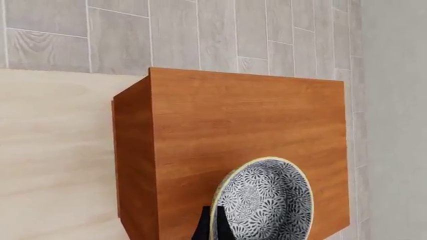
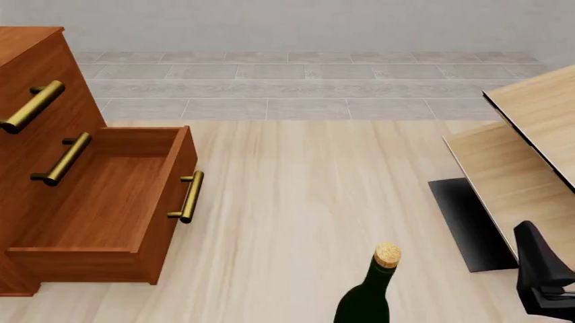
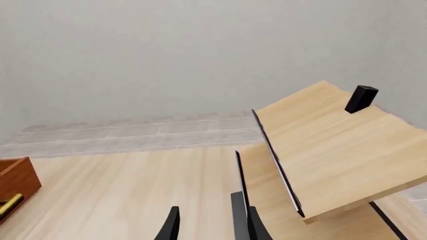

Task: Put the bowl on top of the cabinet.

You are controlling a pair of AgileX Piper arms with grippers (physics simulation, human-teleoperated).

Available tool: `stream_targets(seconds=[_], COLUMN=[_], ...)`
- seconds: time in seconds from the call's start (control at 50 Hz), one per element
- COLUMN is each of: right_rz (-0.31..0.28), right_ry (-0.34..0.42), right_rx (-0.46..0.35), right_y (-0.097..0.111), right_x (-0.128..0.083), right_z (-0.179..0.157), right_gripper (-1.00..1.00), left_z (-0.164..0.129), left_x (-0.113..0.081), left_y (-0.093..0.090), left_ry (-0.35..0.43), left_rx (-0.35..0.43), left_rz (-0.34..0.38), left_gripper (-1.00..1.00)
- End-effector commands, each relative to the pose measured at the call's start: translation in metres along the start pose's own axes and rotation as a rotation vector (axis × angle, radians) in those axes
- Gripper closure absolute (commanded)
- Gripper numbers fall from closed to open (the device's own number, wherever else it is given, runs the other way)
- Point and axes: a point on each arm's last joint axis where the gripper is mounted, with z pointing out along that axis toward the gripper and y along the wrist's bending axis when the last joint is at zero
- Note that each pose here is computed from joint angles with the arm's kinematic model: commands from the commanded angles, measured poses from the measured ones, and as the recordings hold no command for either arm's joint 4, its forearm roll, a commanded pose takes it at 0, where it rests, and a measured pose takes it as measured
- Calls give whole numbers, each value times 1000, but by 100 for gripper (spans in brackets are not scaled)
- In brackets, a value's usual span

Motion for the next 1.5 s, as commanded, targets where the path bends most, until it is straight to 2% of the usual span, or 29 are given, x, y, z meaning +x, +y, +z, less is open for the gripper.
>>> stream_targets(seconds=[0.02, 0.04, 0.06, 0.1, 0.16, 0.18, 0.24, 0.44, 0.5, 0.54, 0.56, 0.58, 0.78, 1.1, 1.5], right_rz=[0, 0, -1, -1, -3, -3, -4, -6, -6, -7, -6, -6, -8, -7, -7], right_ry=[1, 1, 1, 1, 2, 2, 3, 4, 4, 4, 3, 4, 1, -3, -2], right_rx=[-3, -4, -4, -4, -4, -4, -4, -5, -6, -6, -6, -6, -5, -4, -3], right_y=[0, 0, 0, 0, 0, 0, 0, 0, 0, 0, 0, 0, 0, 0, 0], right_x=[1, 1, 0, 0, -1, -1, 0, 0, 0, 0, -1, -1, 0, 0, 0], right_z=[0, 0, 0, 0, 0, 0, 0, 0, 0, 0, 0, 0, 0, 0, 0], right_gripper=[-100, -100, -100, -100, -100, -100, -100, -100, -100, -100, -100, -100, -100, -100, -100], left_z=[-13, -14, -14, -15, -15, -16, -17, -22, -27, -32, -33, -34, -49, -70, -82], left_x=[1, -1, 6, 2, 4, 8, 4, 5, 4, -2, 2, -2, -3, 7, 7], left_y=[-8, -6, -15, -10, -13, -18, -14, -17, -17, -11, -15, -10, -8, -13, -11], left_ry=[-18, -26, -5, -18, -12, -2, -14, -19, -27, -56, -44, -58, -87, -87, -109], left_rx=[42, 41, 64, 53, 60, 78, 66, 86, 98, 93, 107, 96, 123, 195, 216], left_rz=[-15, -18, -8, -12, -13, -10, -14, -21, -30, -46, -41, -46, -65, -62, -58], left_gripper=[-100, -100, -100, -100, -100, -100, -100, -100, -100, -100, -100, -100, -100, -100, -100])
